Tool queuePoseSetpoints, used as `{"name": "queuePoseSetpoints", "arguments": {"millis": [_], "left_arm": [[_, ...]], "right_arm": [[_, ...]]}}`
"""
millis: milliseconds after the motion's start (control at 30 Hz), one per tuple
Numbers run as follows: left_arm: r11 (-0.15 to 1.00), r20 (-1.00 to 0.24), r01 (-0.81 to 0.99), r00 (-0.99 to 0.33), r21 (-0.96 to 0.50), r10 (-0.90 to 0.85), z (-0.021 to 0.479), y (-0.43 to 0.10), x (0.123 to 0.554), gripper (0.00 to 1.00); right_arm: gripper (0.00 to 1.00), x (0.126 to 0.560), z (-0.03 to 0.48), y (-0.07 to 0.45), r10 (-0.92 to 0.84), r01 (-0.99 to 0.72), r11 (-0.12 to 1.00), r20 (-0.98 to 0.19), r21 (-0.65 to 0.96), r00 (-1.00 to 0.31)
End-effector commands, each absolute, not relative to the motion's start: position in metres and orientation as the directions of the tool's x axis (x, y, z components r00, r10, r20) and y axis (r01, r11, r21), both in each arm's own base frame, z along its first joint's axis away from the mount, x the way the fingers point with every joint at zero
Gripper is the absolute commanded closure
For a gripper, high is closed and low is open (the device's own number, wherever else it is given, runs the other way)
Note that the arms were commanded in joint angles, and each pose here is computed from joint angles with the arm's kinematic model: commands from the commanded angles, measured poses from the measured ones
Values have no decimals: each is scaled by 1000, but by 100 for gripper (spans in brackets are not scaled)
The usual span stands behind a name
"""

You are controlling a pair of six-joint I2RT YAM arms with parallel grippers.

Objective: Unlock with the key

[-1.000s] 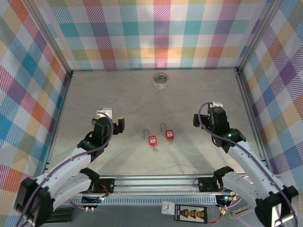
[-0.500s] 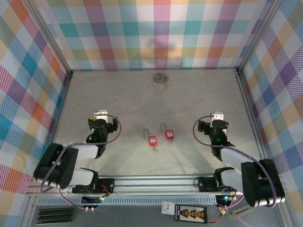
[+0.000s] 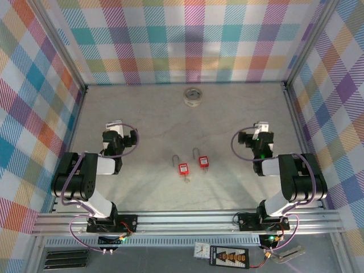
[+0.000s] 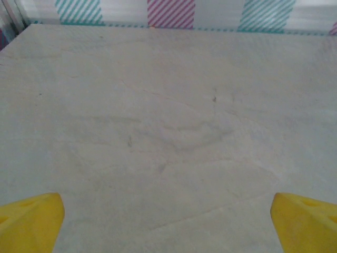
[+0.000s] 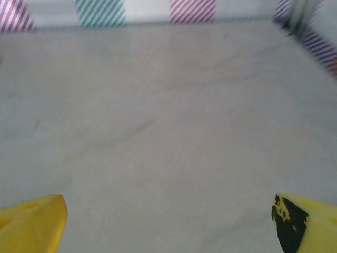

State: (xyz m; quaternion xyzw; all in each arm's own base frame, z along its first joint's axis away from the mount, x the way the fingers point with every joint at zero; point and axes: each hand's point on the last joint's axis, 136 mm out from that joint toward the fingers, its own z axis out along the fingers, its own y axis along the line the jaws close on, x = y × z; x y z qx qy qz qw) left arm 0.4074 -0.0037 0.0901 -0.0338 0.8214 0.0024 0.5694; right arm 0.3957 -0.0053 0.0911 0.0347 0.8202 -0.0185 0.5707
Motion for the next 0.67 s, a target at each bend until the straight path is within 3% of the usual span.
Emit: {"name": "queuePoseSetpoints", "arguments": {"millis": [0, 633], "left_arm": [[997, -914, -13, -398, -80, -78, 79, -14, 402, 0], [997, -916, -10, -395, -78, -75, 80, -14, 401, 0]], "right_arm": [[1, 396, 93, 1, 81, 41, 997, -933, 71, -351], [1, 396, 92, 2, 75, 37, 997, -930, 66, -359]]}}
